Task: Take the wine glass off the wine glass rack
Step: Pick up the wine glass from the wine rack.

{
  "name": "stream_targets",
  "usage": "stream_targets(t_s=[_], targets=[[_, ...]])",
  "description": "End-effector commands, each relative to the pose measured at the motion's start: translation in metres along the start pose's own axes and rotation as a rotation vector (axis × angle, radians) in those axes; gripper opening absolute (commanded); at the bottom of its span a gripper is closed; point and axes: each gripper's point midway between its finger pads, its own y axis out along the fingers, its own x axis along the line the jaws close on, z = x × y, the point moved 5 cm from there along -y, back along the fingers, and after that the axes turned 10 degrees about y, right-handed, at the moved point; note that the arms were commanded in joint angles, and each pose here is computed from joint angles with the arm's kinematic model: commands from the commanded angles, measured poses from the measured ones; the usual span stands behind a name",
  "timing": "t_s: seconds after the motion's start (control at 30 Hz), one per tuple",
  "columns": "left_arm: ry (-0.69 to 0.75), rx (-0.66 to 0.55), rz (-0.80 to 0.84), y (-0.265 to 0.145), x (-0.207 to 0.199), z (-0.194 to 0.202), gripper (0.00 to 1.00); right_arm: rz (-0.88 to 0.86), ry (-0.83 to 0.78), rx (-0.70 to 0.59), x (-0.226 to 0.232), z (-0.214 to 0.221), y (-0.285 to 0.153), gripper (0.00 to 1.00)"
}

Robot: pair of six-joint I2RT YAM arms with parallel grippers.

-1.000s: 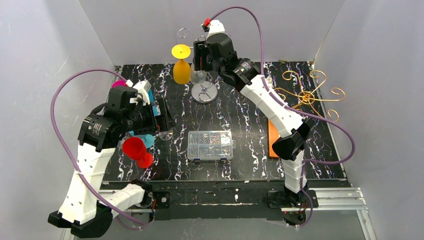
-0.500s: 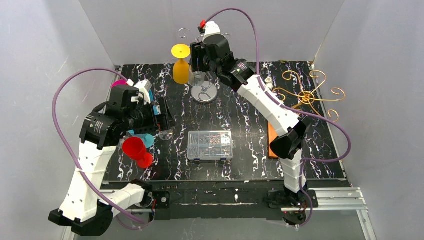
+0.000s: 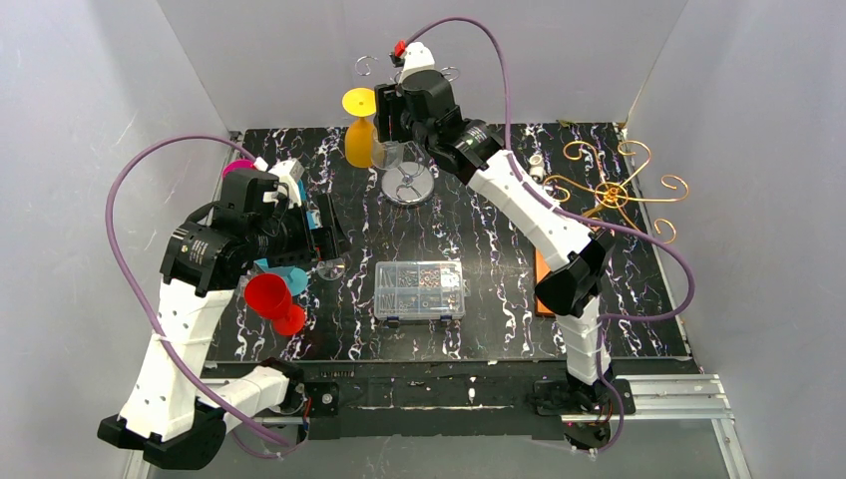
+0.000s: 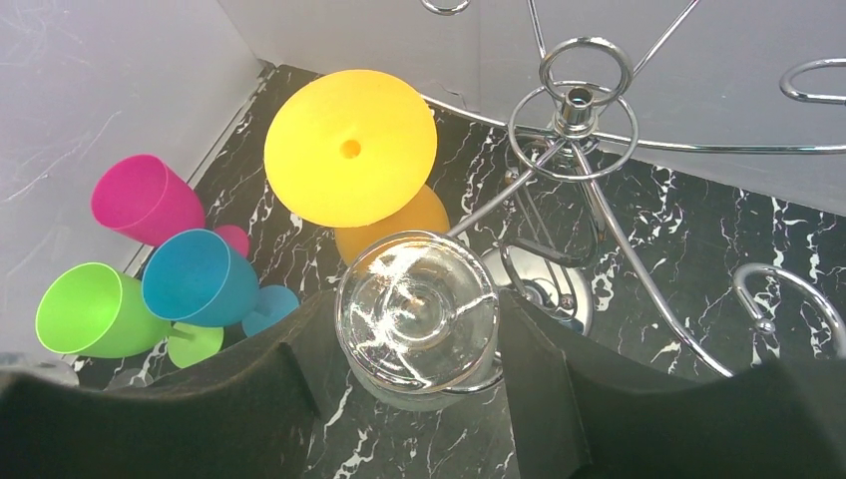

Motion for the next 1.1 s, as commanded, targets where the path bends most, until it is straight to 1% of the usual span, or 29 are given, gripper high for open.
stream_targets(t_s=[0.0, 0.53, 1.07], targets=[[0.02, -0.003, -0.006, 0.0, 0.001, -0.001, 0.98, -0.042, 0.034, -0.181, 0.014, -0.048, -0.011, 0.44], [0.024, -0.008, -0.007, 0.0, 0.0, -0.005, 0.98, 0.009, 0.013, -0.225, 0.008, -0.055, -0.009, 0.44], [0.024, -0.008, -0.004, -0.001, -0.001, -0.006, 0.98, 0.074, -0.002, -0.231, -0.006, -0.057, -0.009, 0.44]])
